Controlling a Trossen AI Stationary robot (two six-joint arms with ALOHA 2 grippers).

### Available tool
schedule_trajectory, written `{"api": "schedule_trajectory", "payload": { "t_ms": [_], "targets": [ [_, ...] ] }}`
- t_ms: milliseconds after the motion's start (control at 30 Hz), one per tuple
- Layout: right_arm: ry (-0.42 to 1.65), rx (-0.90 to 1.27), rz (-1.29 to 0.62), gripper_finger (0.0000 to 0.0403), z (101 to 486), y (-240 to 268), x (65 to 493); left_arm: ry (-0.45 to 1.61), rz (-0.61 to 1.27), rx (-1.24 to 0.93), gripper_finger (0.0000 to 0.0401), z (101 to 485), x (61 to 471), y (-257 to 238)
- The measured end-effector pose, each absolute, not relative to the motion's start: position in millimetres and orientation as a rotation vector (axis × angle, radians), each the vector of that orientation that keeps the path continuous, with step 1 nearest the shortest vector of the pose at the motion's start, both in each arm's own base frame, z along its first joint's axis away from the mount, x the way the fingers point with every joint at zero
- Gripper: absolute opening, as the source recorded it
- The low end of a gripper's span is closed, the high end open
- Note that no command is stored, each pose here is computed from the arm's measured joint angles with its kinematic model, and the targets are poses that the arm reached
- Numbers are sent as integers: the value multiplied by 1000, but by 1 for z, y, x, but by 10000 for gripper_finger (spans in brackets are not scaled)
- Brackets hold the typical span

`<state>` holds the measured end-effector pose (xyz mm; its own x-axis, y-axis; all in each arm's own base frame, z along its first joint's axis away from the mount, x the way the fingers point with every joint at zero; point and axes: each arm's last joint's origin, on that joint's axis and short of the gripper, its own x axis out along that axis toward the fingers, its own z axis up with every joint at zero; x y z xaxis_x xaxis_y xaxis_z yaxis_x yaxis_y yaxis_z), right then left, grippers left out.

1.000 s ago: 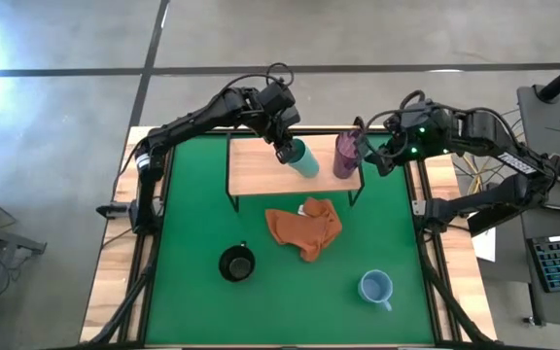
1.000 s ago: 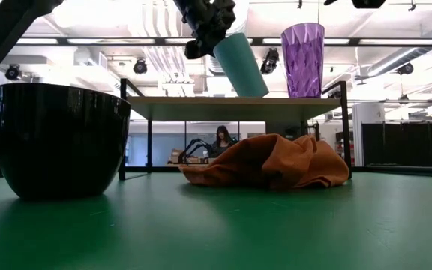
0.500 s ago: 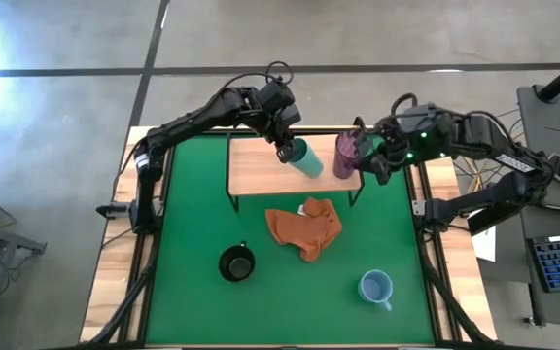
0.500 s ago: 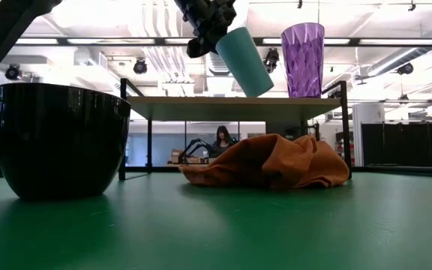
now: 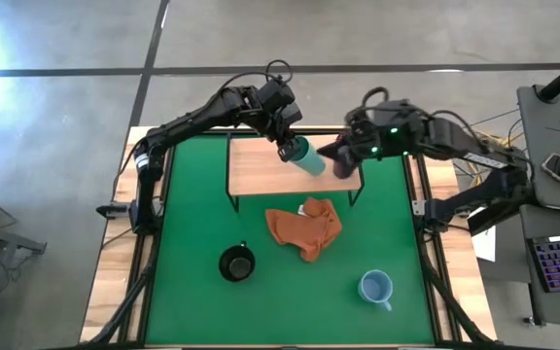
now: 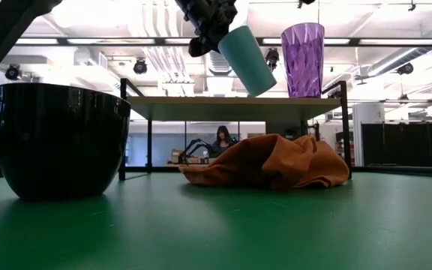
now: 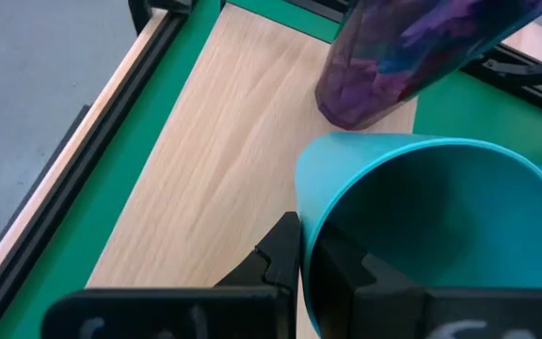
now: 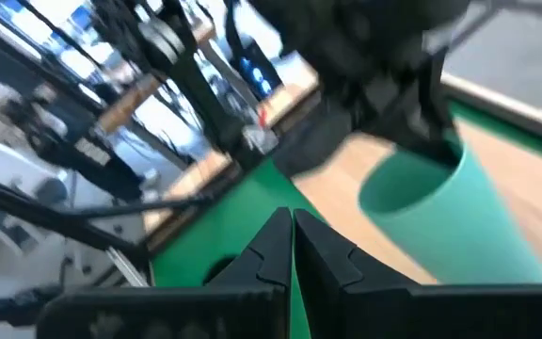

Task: Stack small to large cups/mugs on shelf
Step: Put the green cup on the shelf

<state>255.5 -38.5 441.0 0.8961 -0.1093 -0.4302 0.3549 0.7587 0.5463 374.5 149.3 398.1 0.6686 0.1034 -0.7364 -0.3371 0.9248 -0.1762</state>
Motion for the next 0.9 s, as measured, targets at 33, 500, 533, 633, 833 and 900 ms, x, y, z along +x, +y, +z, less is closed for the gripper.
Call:
{"api": "schedule_trajectory", "payload": {
  "t_ms": [33, 500, 533, 633, 833, 900],
  "targets": [
    [417, 671, -266, 9, 437, -39, 259, 802, 252, -308, 0, 398, 374, 149],
    [531, 460, -382, 9, 441, -50, 279, 799, 240, -290, 0, 407, 367, 146],
    [539, 437, -392, 9, 443, -51, 280, 793, 241, -288, 0, 409, 366, 145],
    [593, 353, -419, 9, 448, -55, 282, 780, 239, -281, 0, 414, 363, 144],
    [780, 262, -456, 9, 439, -69, 297, 784, 240, -282, 0, 413, 362, 144],
    [826, 240, -457, 9, 435, -73, 301, 783, 240, -281, 0, 413, 363, 144]
  ]
}}
